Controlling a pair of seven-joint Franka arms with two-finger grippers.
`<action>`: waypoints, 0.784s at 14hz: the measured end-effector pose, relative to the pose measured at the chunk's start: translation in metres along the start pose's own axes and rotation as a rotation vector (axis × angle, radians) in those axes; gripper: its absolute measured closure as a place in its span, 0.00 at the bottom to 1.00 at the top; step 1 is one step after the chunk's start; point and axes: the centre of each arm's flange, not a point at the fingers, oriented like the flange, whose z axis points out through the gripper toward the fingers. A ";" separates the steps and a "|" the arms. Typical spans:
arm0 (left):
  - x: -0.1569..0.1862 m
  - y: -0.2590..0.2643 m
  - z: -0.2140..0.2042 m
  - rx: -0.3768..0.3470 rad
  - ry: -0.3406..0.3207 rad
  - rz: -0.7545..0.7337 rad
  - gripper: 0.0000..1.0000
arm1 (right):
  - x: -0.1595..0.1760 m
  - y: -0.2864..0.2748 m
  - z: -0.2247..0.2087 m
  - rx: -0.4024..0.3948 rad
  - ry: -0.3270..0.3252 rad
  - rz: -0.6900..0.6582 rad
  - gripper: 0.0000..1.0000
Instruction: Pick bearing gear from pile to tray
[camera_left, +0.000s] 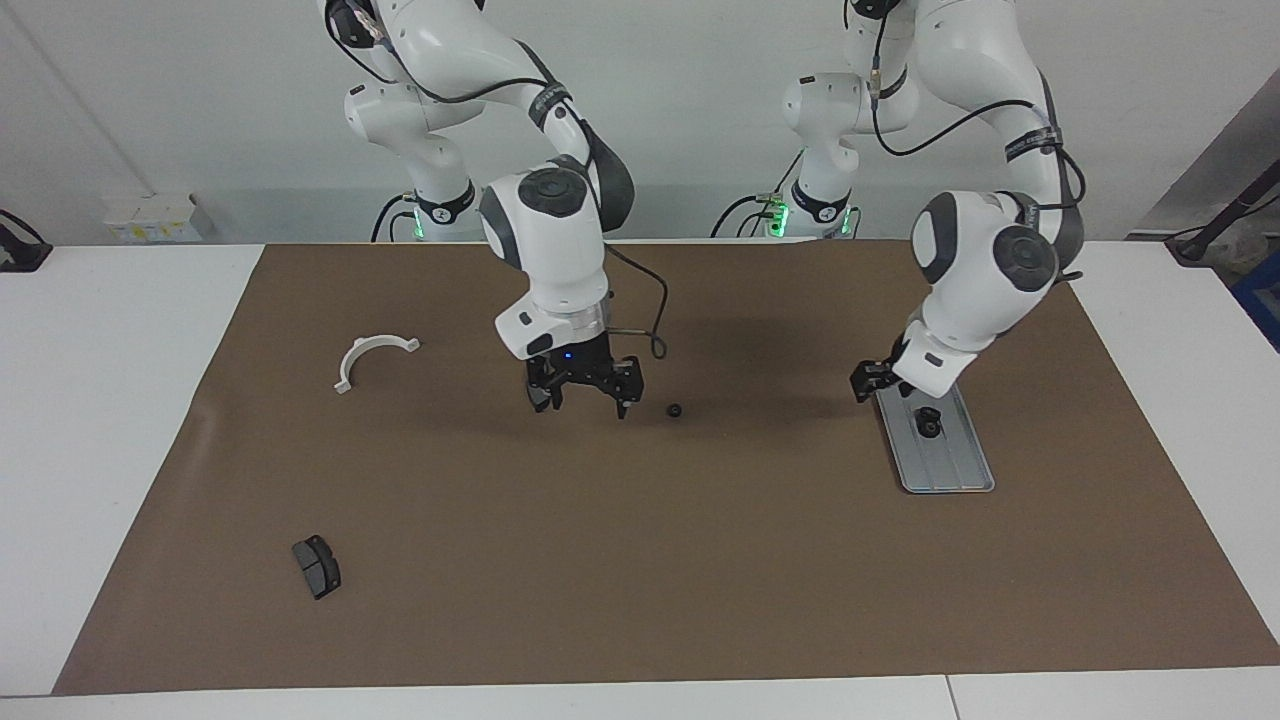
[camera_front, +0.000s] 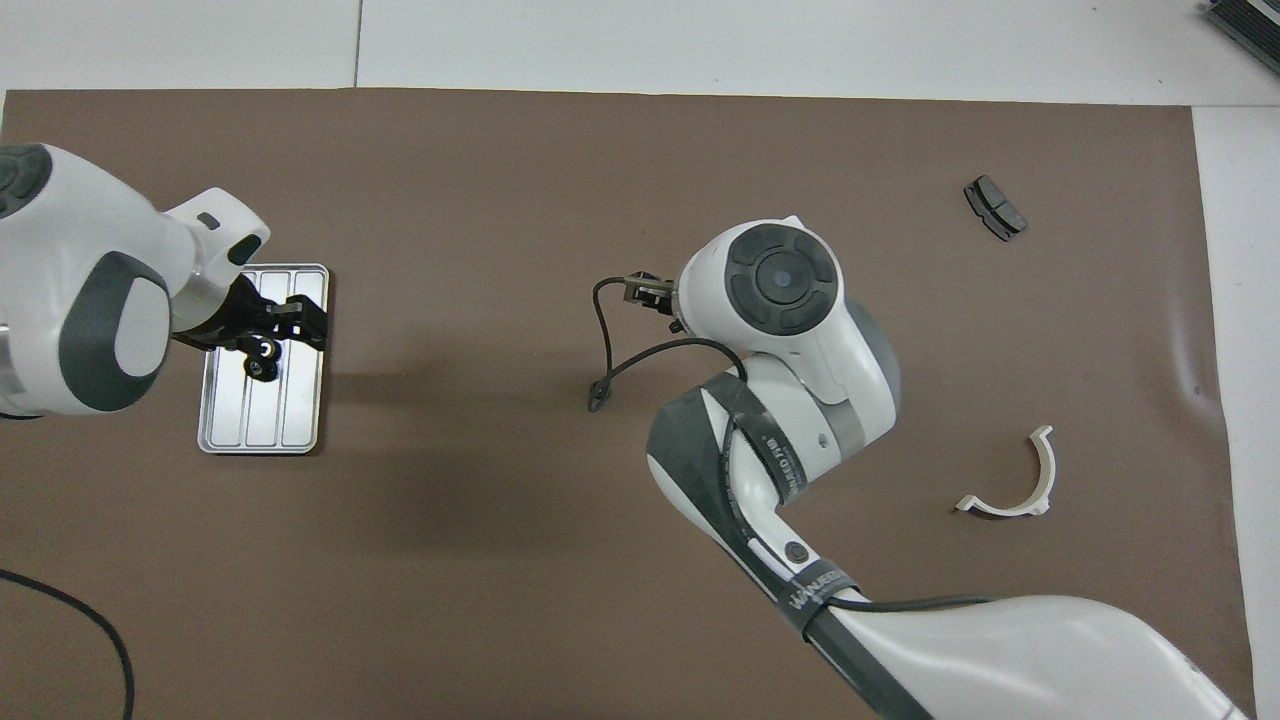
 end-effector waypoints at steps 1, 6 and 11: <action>-0.008 0.026 0.001 -0.001 0.013 -0.023 0.26 | 0.008 0.018 -0.011 -0.011 -0.003 0.002 0.00; -0.051 0.151 0.035 -0.045 0.096 -0.104 0.28 | 0.039 0.115 -0.092 -0.051 -0.002 -0.002 0.00; -0.066 0.198 0.071 -0.077 0.131 -0.056 0.28 | 0.041 0.179 -0.152 -0.067 -0.019 -0.050 0.00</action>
